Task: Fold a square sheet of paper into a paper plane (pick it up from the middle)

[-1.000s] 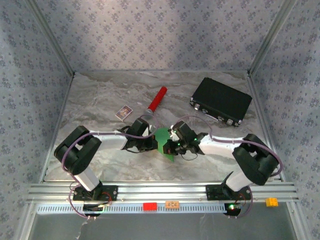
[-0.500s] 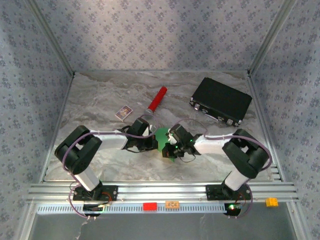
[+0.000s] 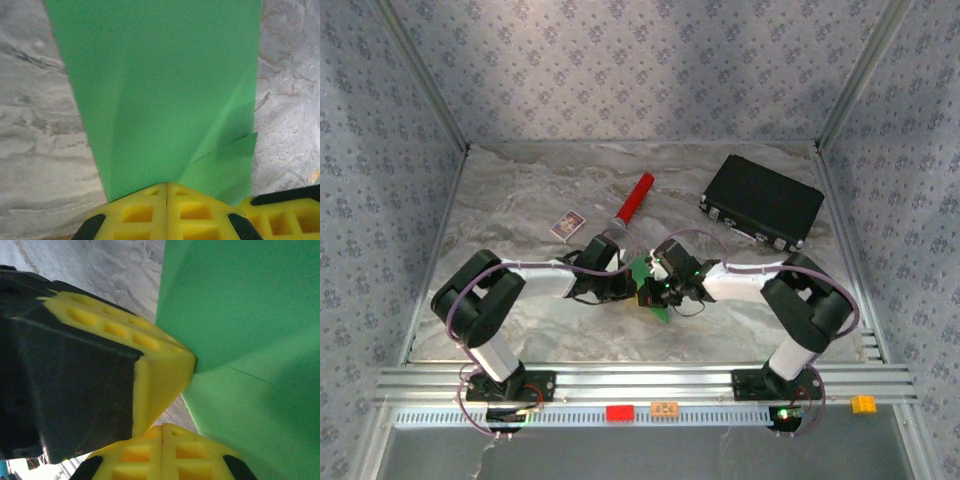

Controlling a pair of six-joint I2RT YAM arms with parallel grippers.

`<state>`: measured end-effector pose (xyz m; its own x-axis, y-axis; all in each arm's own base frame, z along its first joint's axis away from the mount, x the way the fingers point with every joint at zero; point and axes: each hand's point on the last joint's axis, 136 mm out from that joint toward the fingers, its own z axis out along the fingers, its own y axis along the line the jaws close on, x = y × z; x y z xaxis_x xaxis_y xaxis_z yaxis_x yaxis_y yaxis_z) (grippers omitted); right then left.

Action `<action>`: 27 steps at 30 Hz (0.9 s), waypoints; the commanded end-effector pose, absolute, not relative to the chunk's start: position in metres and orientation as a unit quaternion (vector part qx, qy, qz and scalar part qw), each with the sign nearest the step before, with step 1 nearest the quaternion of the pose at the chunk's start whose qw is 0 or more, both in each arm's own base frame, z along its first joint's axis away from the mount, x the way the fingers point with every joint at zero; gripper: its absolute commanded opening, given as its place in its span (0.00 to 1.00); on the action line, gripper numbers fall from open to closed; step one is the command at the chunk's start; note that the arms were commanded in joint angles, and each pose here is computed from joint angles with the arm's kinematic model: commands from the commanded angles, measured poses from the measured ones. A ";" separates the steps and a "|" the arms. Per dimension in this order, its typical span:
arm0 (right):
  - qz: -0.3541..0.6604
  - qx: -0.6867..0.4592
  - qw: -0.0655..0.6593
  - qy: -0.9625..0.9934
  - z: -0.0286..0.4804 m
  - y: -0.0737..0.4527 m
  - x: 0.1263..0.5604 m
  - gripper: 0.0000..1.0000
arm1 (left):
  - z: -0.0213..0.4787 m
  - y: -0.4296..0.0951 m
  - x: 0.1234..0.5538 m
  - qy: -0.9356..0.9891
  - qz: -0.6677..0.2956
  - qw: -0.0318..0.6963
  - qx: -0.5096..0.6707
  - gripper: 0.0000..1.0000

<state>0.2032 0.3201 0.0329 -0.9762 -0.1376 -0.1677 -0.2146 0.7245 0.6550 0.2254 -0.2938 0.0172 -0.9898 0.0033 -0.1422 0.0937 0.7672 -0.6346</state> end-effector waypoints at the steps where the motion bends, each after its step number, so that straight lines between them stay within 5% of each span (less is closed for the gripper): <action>1: 0.340 -0.092 0.032 0.935 0.014 0.315 0.199 0.05 | -0.010 -0.275 0.215 0.957 -0.288 0.041 0.017 0.01; 20: 0.336 -0.052 0.019 0.940 -0.005 0.235 0.139 0.08 | -0.016 -0.270 0.215 0.958 -0.283 0.035 0.016 0.00; 27: 0.379 -0.060 0.064 0.921 0.035 0.239 0.148 0.09 | -0.015 -0.271 0.215 0.957 -0.287 0.035 0.017 0.00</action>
<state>0.1512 0.2409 0.0231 -0.9842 -0.0566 -0.1678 -0.1578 0.7102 0.6861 0.2279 -0.2961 0.0172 -0.9896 0.0087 -0.1438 0.1001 0.7594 -0.6429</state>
